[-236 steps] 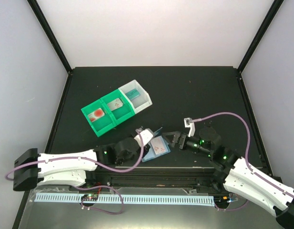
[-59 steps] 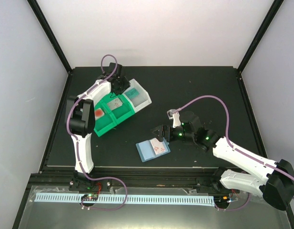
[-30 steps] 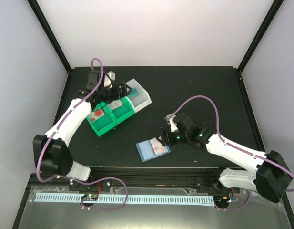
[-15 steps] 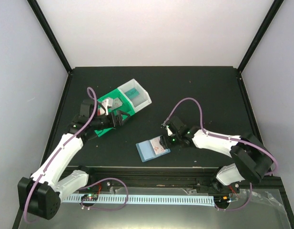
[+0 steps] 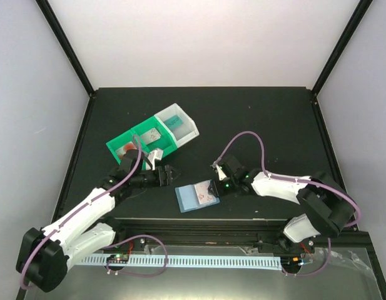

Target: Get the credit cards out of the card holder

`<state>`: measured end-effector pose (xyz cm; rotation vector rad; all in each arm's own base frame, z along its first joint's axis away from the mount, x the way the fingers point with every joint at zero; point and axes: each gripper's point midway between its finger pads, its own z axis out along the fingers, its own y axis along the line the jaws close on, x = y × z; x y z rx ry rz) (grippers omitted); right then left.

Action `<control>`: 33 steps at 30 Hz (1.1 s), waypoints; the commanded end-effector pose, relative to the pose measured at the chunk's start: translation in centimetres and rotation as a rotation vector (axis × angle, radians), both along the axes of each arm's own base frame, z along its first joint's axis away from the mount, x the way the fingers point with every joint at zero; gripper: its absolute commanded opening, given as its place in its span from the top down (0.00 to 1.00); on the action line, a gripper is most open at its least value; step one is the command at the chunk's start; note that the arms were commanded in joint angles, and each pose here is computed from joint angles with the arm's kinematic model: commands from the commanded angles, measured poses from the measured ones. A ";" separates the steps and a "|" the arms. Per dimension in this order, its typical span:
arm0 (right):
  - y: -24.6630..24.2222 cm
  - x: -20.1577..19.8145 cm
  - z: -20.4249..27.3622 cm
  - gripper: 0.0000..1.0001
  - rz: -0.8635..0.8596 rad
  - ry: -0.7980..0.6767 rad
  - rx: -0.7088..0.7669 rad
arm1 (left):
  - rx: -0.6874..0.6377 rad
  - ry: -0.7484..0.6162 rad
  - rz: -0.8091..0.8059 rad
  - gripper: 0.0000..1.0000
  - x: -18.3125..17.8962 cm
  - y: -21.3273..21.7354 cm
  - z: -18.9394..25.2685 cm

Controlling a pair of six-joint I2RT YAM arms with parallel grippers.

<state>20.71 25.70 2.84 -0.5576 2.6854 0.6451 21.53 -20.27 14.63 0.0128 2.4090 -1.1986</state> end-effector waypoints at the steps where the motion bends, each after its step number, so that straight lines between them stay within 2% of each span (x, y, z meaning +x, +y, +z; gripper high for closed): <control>1: 1.7 -1.9 0.1 0.59 0.031 0.094 0.142 | -0.057 -0.014 0.016 0.17 0.3 -1.4 0.2; 6: 2.6 -3.6 0.4 0.60 0.049 0.130 0.172 | -0.063 0.046 -0.014 0.19 -0.9 -3.3 -2.4; 11: 0.9 -3.1 1.6 0.55 0.006 0.065 0.119 | -0.118 0.107 -0.036 0.18 -1.7 -4.7 -4.6; 15: 2.1 -3.8 4.7 0.52 0.026 0.087 0.231 | -0.139 0.149 -0.050 0.17 -1.7 -5.3 -6.8; 20: 4.1 -4.7 7.3 0.56 0.027 0.132 0.379 | -0.149 0.221 -0.041 0.17 -2.0 -5.6 -9.3; 24: 5.7 -5.9 8.0 0.59 0.055 0.188 0.460 | -0.095 0.251 -0.008 0.15 -2.0 -4.9 -10.8; 33: 6.8 -6.5 5.1 0.57 0.060 0.208 0.392 | 0.037 0.251 0.074 0.12 -2.3 -2.5 -12.0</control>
